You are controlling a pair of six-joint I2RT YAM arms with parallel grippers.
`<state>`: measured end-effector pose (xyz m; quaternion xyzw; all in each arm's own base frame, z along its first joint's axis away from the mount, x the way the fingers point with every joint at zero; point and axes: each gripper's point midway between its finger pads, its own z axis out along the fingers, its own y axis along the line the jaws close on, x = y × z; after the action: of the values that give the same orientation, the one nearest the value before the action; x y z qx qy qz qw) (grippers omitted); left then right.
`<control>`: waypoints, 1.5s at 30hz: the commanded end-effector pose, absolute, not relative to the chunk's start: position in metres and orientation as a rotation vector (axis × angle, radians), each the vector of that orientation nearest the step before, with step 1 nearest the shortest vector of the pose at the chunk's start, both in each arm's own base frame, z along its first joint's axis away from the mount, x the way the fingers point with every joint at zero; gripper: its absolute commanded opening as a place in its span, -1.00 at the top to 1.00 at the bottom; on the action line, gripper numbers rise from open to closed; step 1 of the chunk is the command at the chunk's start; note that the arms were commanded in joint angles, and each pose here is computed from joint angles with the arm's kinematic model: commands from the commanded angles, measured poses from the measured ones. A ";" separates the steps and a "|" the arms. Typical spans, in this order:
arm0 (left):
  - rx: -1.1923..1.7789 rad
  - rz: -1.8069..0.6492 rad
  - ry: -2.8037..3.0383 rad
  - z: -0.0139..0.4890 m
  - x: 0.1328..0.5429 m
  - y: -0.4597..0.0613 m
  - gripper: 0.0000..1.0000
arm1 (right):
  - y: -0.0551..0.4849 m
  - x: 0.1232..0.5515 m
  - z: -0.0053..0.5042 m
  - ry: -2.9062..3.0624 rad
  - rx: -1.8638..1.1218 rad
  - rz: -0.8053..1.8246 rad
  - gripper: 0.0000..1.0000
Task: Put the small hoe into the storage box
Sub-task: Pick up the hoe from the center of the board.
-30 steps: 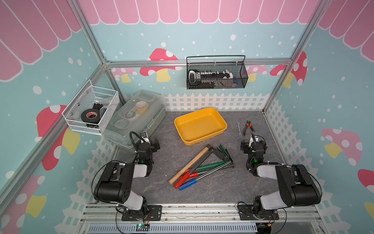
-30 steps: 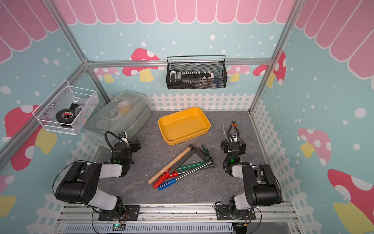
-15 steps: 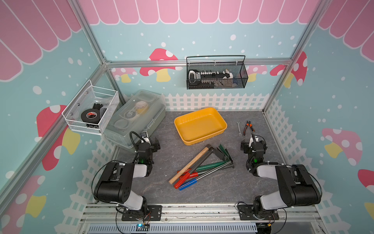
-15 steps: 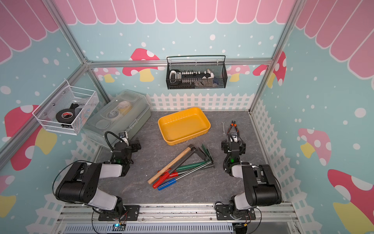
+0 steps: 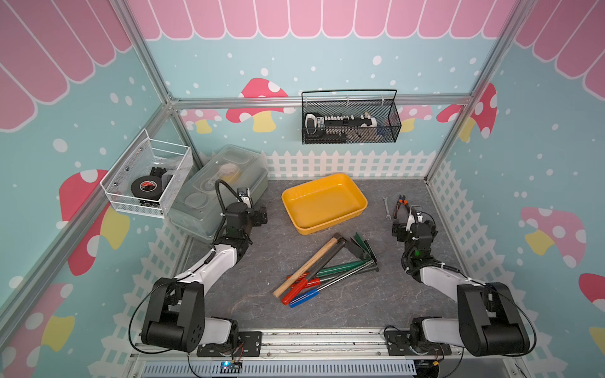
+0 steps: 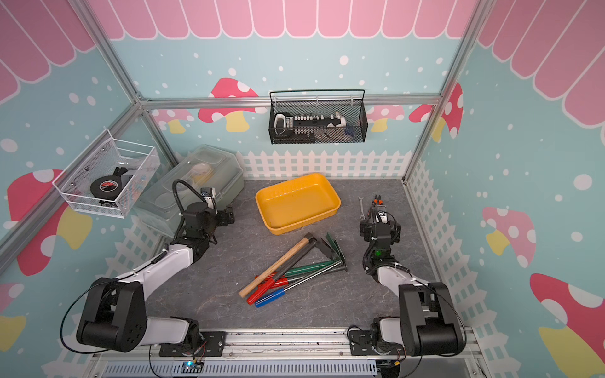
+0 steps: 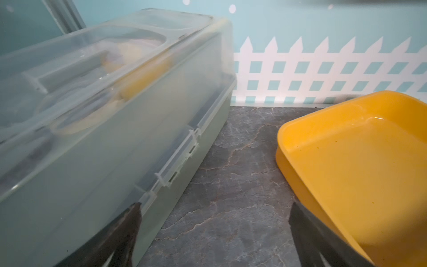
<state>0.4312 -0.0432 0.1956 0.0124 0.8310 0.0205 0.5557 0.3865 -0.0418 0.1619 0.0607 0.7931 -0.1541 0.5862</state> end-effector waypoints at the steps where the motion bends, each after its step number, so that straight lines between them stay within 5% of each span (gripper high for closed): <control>1: 0.162 0.091 2.163 0.171 0.405 -0.066 -0.98 | -0.041 0.383 0.163 1.901 0.177 -0.338 -0.97; 9: 0.351 -0.026 2.217 0.196 0.365 -0.124 -0.97 | -0.044 0.365 0.162 2.014 0.387 -0.317 -0.97; 23: 0.759 -0.267 2.228 0.205 0.263 -0.208 -0.96 | 0.020 0.336 0.156 2.177 0.224 0.009 -0.97; 45: 1.199 -0.356 2.433 0.117 0.169 -0.302 -0.92 | 0.039 0.293 0.147 2.401 0.171 0.068 -0.97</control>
<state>0.1759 -0.2916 0.1129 0.4289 0.8711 -0.1094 0.2127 0.2988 0.0396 0.1466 0.0703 0.9226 0.0339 0.3779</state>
